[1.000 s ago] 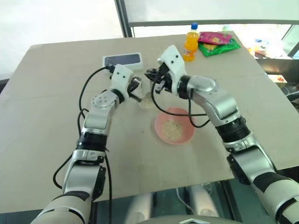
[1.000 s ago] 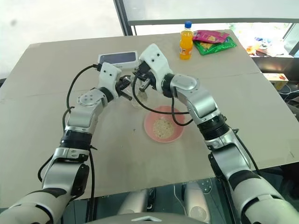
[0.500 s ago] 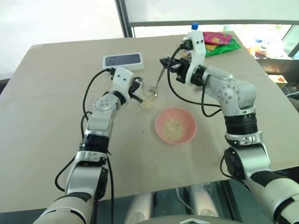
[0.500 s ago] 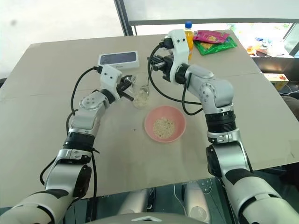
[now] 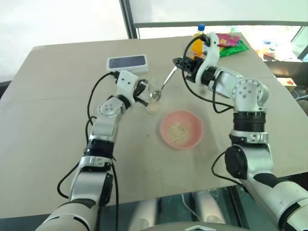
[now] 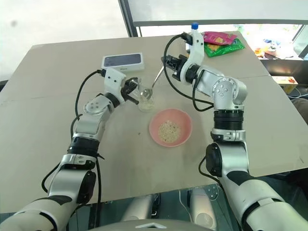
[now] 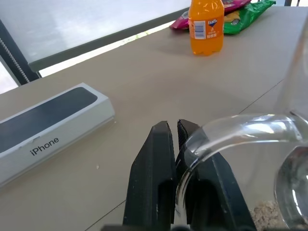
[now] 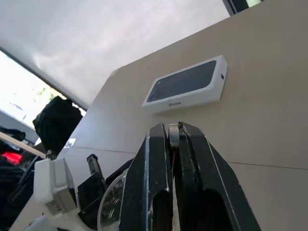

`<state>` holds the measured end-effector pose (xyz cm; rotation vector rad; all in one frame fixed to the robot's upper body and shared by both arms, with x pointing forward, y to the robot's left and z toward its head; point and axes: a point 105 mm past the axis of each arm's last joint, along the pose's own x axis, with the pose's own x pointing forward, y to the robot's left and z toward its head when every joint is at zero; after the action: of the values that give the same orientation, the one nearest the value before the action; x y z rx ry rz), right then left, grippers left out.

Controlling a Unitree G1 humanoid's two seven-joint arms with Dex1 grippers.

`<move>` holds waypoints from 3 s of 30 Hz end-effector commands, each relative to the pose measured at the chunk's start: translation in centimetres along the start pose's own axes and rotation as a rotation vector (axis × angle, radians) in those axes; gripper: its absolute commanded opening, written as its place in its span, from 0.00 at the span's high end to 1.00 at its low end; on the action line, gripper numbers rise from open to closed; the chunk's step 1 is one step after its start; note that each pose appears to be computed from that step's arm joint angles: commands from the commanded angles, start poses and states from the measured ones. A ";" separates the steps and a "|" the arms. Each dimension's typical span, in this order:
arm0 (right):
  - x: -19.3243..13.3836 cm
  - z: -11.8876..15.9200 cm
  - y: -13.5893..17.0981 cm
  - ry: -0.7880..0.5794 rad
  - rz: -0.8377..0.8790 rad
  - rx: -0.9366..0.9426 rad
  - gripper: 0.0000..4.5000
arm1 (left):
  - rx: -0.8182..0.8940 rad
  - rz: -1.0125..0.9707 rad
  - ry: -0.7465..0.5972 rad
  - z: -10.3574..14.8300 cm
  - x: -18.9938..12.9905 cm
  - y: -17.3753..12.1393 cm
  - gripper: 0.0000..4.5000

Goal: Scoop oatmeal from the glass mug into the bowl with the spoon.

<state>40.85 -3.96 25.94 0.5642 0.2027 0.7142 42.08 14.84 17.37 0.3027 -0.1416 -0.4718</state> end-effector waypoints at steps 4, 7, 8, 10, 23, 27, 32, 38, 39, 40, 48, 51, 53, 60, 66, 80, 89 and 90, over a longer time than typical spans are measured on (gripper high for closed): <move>-1.5 2.7 -1.8 -0.067 -0.075 0.142 1.00 | -0.013 -0.021 0.050 -2.7 -0.6 -1.0 0.99; -1.8 3.9 -1.6 -0.102 -0.060 0.262 1.00 | -0.017 -0.019 0.050 -3.0 -0.6 -1.0 0.99; -1.9 4.2 -1.6 -0.106 -0.058 0.268 1.00 | -0.019 -0.019 0.047 -3.0 -0.6 -1.1 0.99; -2.2 4.5 -1.7 -0.109 -0.071 0.236 1.00 | -0.028 -0.021 0.038 -3.0 -0.5 -1.2 0.99; -3.8 4.9 -2.8 -0.141 -0.089 0.405 1.00 | -0.088 -0.038 -0.005 -3.7 -0.5 -2.0 0.99; -3.9 5.0 -2.4 -0.150 -0.064 0.436 1.00 | -0.122 -0.060 -0.013 -4.1 -0.8 -2.4 0.99; -4.6 5.1 -2.0 -0.143 -0.026 0.441 1.00 | -0.147 -0.065 -0.002 -4.8 -1.1 -2.6 0.99; -6.2 4.8 -1.4 -0.105 0.035 0.422 1.00 | -0.145 -0.048 0.031 -5.9 -1.7 -2.2 0.99; -6.4 4.6 -1.4 -0.098 0.043 0.419 1.00 | -0.143 -0.048 0.035 -6.1 -1.7 -2.2 0.99; -6.7 4.5 -1.3 -0.091 0.046 0.414 1.00 | -0.140 -0.047 0.037 -6.1 -1.8 -2.1 0.99; -8.9 3.7 -1.1 -0.051 0.070 0.375 1.00 | -0.134 -0.043 0.051 -6.5 -1.9 -1.8 0.99; -9.6 3.0 -0.9 -0.019 0.052 0.293 1.00 | -0.133 -0.044 0.055 -6.6 -1.8 -1.7 0.99; -10.0 2.3 -0.5 0.026 0.049 0.199 1.00 | -0.133 -0.048 0.056 -6.6 -1.6 -1.8 0.99; -10.3 0.2 0.3 0.155 0.025 -0.113 1.00 | -0.132 -0.058 0.060 -6.7 -1.5 -2.0 0.99; -10.0 -1.1 1.6 0.249 0.057 -0.479 1.00 | -0.134 -0.057 0.062 -6.8 -1.5 -2.1 0.99; -9.2 -1.4 3.7 0.269 0.242 -0.736 1.00 | -0.140 -0.058 0.066 -7.1 -1.5 -2.5 0.99; -8.9 4.1 3.5 0.069 0.252 -0.227 1.00 | -0.171 -0.065 0.068 -7.3 -1.5 -2.9 0.99; -8.6 5.2 3.6 0.030 0.249 -0.177 1.00 | -0.183 -0.073 0.065 -7.2 -1.5 -3.1 0.99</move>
<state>34.17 -8.93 29.63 0.3344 0.1687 0.9827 41.78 15.12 14.13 0.1351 -0.1911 -0.5005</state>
